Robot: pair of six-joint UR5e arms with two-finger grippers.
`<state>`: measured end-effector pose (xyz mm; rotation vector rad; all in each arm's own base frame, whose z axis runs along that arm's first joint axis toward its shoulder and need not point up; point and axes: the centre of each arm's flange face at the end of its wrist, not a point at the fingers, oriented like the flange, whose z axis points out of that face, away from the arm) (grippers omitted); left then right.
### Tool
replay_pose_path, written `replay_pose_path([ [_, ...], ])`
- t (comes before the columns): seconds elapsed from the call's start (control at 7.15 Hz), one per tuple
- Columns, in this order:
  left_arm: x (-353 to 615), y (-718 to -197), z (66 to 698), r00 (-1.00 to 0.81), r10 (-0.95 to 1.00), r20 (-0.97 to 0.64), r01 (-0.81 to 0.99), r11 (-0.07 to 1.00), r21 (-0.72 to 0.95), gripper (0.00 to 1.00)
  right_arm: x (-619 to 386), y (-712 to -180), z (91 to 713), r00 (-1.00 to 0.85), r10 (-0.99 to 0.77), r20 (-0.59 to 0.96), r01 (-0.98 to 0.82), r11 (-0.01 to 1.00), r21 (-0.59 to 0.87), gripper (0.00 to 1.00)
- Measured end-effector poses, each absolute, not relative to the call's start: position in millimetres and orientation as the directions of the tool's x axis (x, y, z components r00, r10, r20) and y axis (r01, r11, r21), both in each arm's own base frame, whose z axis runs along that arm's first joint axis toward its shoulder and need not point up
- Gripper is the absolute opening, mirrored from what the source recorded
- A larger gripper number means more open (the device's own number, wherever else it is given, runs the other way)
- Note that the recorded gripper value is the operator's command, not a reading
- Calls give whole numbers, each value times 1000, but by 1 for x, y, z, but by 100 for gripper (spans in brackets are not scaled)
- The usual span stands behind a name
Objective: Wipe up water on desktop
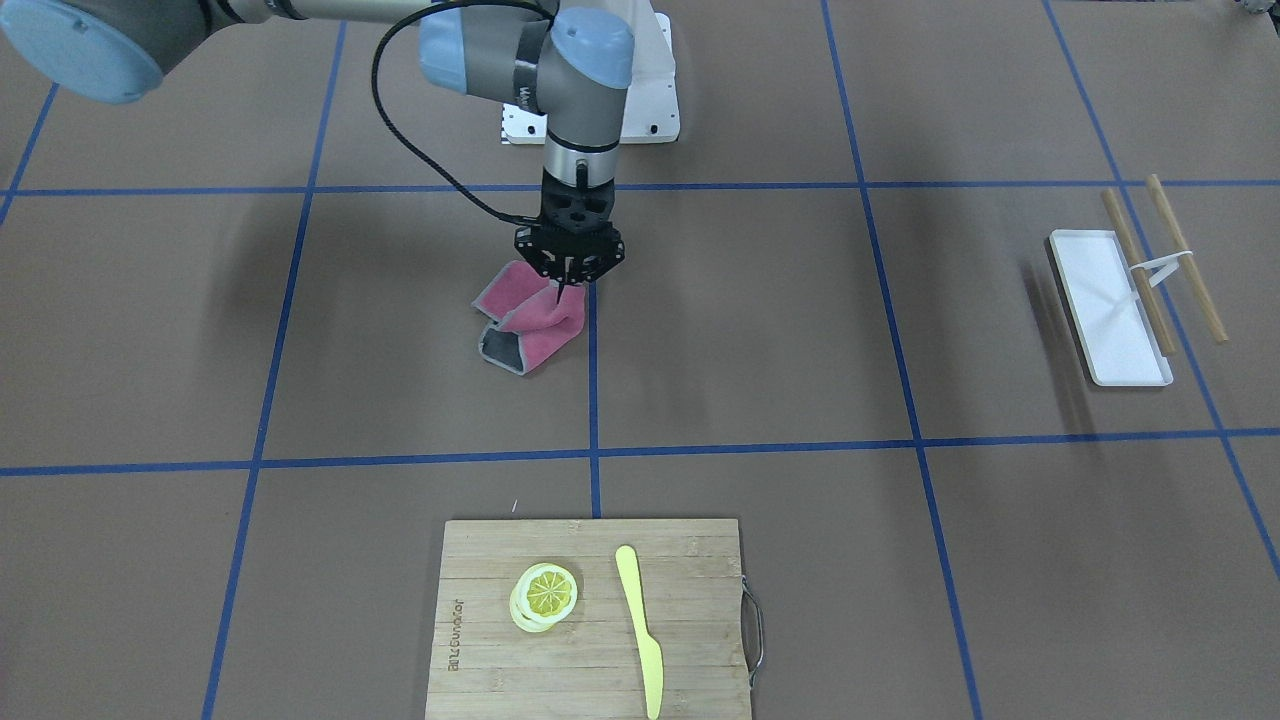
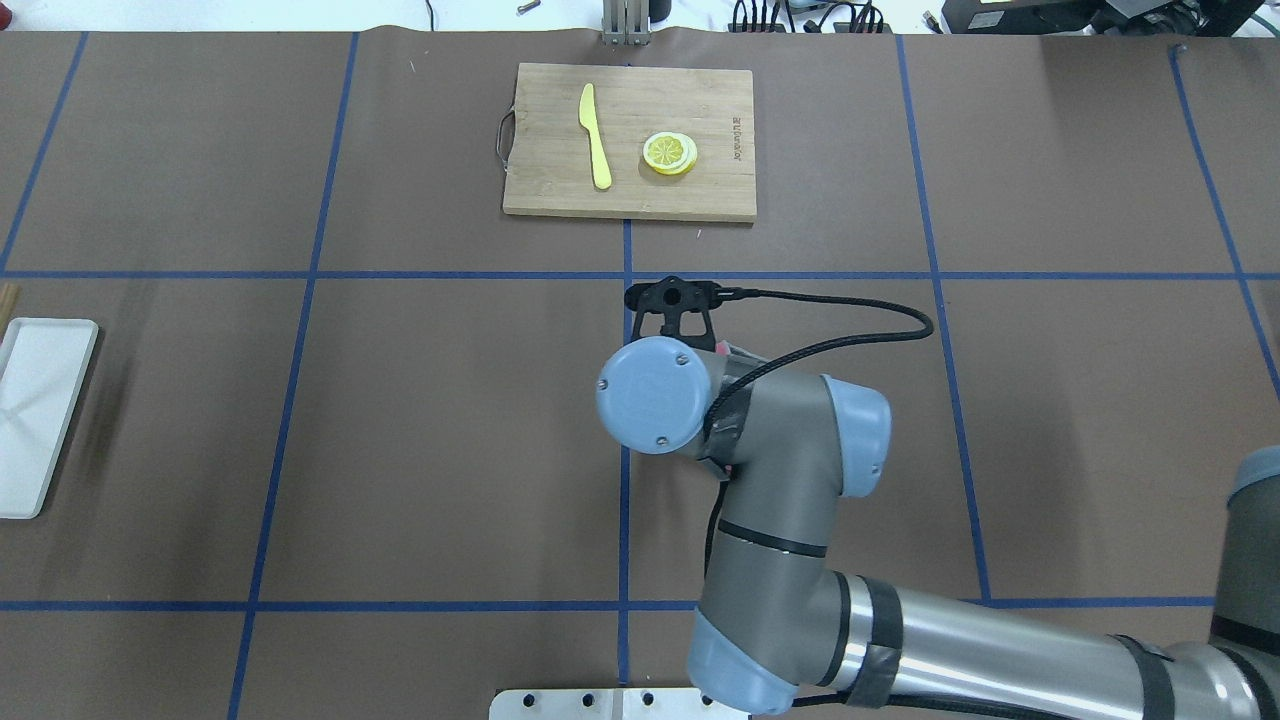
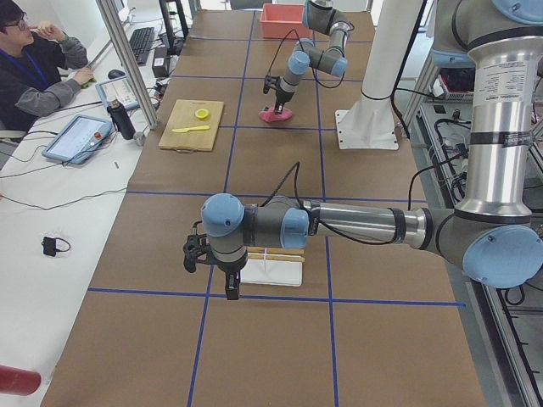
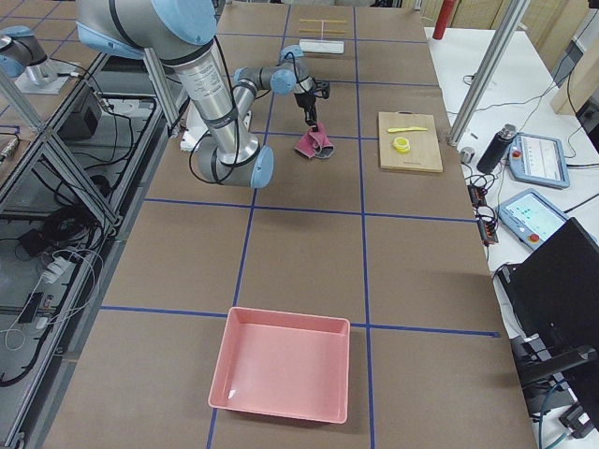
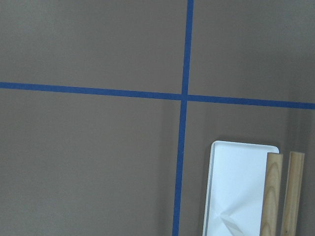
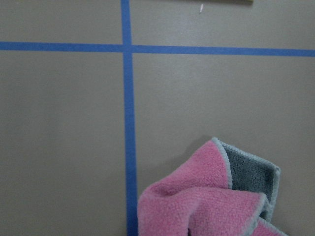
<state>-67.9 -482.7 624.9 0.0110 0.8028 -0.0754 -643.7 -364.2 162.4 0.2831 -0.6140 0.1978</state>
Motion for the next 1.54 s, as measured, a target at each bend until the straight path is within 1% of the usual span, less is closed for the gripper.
replay_pose_path([
  [0.14, -68, -483, 625, 692, -64, -719, 72, 997, -19, 99, -666, -360, 138, 798, 128, 589, -286, 941, 183, 0],
  [0.28, -68, -483, 625, 692, -64, -719, 72, 997, -20, 99, -676, -359, 131, 802, 144, 580, -296, 939, 175, 0],
  [0.42, -68, -483, 625, 692, -64, -719, 72, 997, -20, 99, -674, -362, 146, 813, 147, 564, -293, 939, 178, 0],
  [0.56, -68, -483, 625, 692, -63, -719, 72, 997, -19, 99, -658, -363, 180, 828, 129, 545, -275, 942, 194, 0],
  [0.98, -67, -482, 623, 692, -61, -719, 71, 997, -16, 99, -536, -355, 295, 879, -2, 477, -151, 947, 283, 0],
  [1.54, -68, -482, 622, 692, -57, -719, 71, 997, -11, 99, -414, -386, 440, 911, -122, 393, -38, 927, 374, 0],
])
